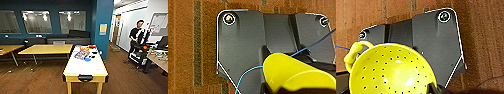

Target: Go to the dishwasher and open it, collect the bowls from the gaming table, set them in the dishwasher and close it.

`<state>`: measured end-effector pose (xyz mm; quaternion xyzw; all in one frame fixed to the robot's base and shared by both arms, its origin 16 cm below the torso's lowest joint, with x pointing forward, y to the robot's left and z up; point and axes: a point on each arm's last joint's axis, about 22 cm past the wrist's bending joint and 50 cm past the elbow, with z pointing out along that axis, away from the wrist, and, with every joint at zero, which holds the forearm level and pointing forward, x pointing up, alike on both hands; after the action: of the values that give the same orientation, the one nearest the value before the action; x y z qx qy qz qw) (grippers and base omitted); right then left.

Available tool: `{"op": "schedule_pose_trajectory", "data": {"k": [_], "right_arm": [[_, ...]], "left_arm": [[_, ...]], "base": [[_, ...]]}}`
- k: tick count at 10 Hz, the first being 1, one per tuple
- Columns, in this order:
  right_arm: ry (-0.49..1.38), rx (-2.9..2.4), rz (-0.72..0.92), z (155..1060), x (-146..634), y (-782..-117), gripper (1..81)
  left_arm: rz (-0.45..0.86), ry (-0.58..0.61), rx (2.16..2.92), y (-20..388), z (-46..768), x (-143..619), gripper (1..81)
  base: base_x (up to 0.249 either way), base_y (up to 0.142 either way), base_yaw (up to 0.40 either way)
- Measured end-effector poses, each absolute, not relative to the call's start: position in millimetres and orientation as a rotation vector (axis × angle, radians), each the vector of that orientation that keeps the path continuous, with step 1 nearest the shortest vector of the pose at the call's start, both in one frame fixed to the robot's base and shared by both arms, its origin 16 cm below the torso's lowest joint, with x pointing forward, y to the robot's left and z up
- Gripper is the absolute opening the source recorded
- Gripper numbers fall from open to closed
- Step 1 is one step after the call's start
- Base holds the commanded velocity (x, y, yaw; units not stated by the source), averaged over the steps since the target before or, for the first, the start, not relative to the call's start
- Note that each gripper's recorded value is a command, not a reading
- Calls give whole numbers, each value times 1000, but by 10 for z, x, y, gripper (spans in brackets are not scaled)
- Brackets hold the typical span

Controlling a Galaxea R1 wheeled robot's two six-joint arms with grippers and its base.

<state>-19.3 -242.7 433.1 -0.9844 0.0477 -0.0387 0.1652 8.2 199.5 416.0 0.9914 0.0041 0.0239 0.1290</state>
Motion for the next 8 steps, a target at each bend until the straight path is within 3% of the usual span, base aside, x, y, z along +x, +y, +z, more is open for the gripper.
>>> {"op": "schedule_pose_trajectory", "data": {"k": [8], "right_arm": [[122, -2805, -126, 4329, -120, -2414, 10]], "left_arm": [[52, 13, 2862, 1841, 4170, 7, 10]], "base": [[0, 0, -394]]}}
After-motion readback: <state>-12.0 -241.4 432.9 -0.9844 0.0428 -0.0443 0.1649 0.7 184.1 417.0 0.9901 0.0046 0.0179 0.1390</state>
